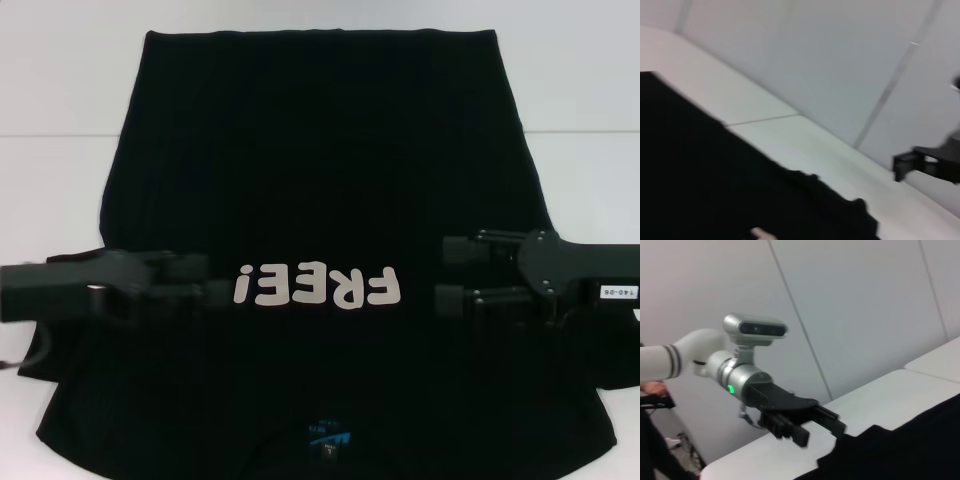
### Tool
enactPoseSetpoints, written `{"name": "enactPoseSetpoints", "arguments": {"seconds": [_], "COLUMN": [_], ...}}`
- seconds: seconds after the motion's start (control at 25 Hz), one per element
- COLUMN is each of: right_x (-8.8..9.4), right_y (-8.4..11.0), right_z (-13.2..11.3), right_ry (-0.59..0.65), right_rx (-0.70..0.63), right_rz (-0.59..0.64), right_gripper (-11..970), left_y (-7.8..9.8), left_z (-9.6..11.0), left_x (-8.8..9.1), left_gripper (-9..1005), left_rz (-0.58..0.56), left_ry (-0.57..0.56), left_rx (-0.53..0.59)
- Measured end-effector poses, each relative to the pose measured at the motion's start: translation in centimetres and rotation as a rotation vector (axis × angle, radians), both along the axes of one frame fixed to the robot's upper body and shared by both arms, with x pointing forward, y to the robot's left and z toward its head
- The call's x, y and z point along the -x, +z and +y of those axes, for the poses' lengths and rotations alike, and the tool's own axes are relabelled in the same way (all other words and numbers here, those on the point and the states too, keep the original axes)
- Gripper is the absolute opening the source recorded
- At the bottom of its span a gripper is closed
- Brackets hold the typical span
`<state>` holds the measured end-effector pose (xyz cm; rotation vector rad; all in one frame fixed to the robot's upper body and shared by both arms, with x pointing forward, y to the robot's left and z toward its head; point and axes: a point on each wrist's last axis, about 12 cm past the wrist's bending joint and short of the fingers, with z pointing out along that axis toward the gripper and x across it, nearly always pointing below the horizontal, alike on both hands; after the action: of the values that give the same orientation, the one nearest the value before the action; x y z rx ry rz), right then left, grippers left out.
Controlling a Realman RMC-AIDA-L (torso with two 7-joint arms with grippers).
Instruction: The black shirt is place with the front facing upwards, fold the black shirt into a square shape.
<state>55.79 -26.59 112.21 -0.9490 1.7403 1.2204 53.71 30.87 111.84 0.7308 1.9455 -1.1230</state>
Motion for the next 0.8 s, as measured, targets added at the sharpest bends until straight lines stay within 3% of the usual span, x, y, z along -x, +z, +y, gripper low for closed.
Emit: {"name": "enactPoseSetpoints", "arguments": {"seconds": [0.04,0.08,0.16,0.4,0.8], "right_x": [-0.1,-0.1,-0.2,-0.5,-0.8], "right_y": [-0.1,-0.2,-0.3,-0.9,-1.1], "right_z": [0.0,0.1,0.2,0.5,1.2], "right_ry": [-0.007,-0.014,-0.027,-0.068,-0.075], "right_rx": [0.002,0.003,0.007,0.026,0.038], "right_rz": [0.000,0.001,0.003,0.001,-0.001], "right_gripper": [914,914,914,915,915], "left_y": [0.0,0.3,0.5,1.0,1.1], "left_z": [0.0,1.9,3.0,6.1,7.7], "left_x": [0.0,0.1,0.1,-0.1,-1.5], "left_gripper": [734,734,734,734,734], "left_rz": [0.000,0.066,0.108,0.234,0.253], "left_ry": [0.000,0.089,0.141,0.302,0.388], "left_rx": [0.000,-0.009,-0.023,-0.181,-0.359]}}
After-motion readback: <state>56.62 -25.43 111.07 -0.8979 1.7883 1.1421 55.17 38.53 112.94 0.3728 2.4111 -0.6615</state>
